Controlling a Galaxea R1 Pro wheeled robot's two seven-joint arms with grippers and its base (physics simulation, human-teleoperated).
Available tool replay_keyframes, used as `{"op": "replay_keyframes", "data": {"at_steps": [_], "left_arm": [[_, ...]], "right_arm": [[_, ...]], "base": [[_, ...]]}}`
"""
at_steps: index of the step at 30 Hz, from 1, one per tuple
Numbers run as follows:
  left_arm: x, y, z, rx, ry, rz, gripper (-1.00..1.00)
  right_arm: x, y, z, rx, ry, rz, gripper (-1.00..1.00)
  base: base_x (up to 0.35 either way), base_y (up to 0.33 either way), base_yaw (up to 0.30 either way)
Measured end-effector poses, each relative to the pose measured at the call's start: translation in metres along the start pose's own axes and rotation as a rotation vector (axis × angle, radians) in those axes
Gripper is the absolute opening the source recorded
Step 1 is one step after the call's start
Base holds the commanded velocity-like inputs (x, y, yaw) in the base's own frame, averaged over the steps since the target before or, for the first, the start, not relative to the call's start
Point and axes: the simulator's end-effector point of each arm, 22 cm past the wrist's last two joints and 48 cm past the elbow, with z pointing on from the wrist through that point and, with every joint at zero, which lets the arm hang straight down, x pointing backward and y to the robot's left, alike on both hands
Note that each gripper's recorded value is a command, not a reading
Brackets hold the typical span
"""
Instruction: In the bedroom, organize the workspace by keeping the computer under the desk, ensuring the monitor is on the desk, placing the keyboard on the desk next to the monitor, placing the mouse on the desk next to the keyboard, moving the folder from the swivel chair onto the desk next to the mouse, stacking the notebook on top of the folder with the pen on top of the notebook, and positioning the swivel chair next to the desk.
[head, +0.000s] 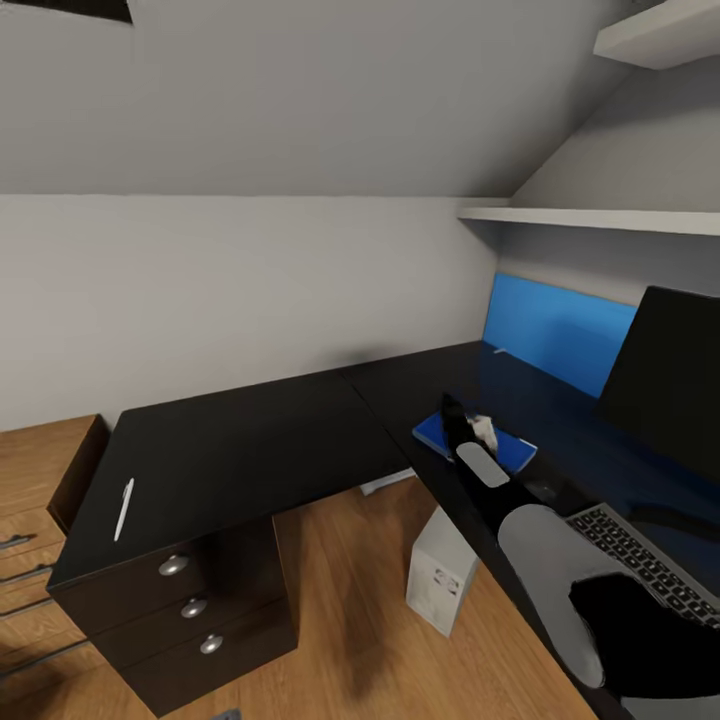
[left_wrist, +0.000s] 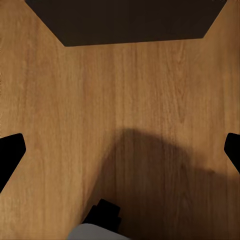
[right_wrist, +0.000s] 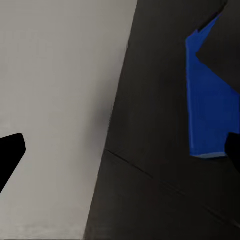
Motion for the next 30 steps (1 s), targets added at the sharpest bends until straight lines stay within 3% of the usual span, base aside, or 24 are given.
{"op": "replay_keyframes", "data": {"at_steps": [6,7,8,9,10,11,14,17,18,19,21,25,30], "left_arm": [[-0.005,0.001,-0.009,0.000,0.000,0.000,1.00],[-0.006,0.001,-0.010,0.000,0.000,0.000,1.00],[-0.006,0.001,-0.010,0.000,0.000,0.000,1.00],[-0.006,0.001,-0.010,0.000,0.000,0.000,1.00],[-0.006,0.001,-0.010,0.000,0.001,0.000,1.00],[-0.006,0.001,-0.010,0.000,0.001,0.001,1.00],[-0.006,0.001,-0.010,0.000,0.001,0.001,1.00],[-0.006,0.001,-0.010,0.000,0.000,0.002,1.00],[-0.007,0.001,-0.010,0.001,-0.001,0.004,1.00],[-0.007,0.001,-0.010,0.001,-0.001,0.005,1.00],[-0.007,0.001,-0.010,0.002,-0.002,0.006,1.00],[-0.006,0.003,-0.010,-0.002,0.004,0.003,1.00],[0.014,0.030,-0.002,-0.066,0.037,0.035,1.00]], "right_arm": [[0.054,0.013,-0.013,0.026,0.098,-0.250,1.00],[0.077,0.022,-0.023,0.047,0.117,-0.387,1.00],[0.091,0.035,-0.030,0.035,0.116,-0.491,1.00],[0.095,0.041,-0.033,0.024,0.113,-0.526,1.00],[0.107,0.057,-0.040,-0.023,0.105,-0.627,1.00],[0.113,0.066,-0.045,-0.051,0.097,-0.685,1.00],[0.125,0.073,-0.052,-0.062,0.096,-0.775,1.00],[0.146,0.061,-0.062,0.017,0.155,-0.882,1.00],[0.157,0.046,-0.071,0.094,0.216,-0.965,1.00],[0.159,0.044,-0.074,0.116,0.238,-0.999,1.00],[0.160,0.051,-0.078,0.118,0.248,-1.013,1.00],[0.160,0.059,-0.081,0.105,0.227,-0.991,1.00],[0.167,0.044,-0.087,0.117,0.242,-0.982,1.00]], "base": [[0.000,0.000,0.000],[0.000,0.000,0.000],[0.000,0.000,0.000],[0.000,0.000,0.000],[0.000,0.000,0.000],[0.000,0.000,0.000],[0.000,0.000,0.000],[0.000,0.000,0.000],[0.000,0.000,0.000],[0.000,0.000,0.000],[0.000,0.000,0.000],[0.000,0.000,0.000],[0.000,0.000,0.000]]}}
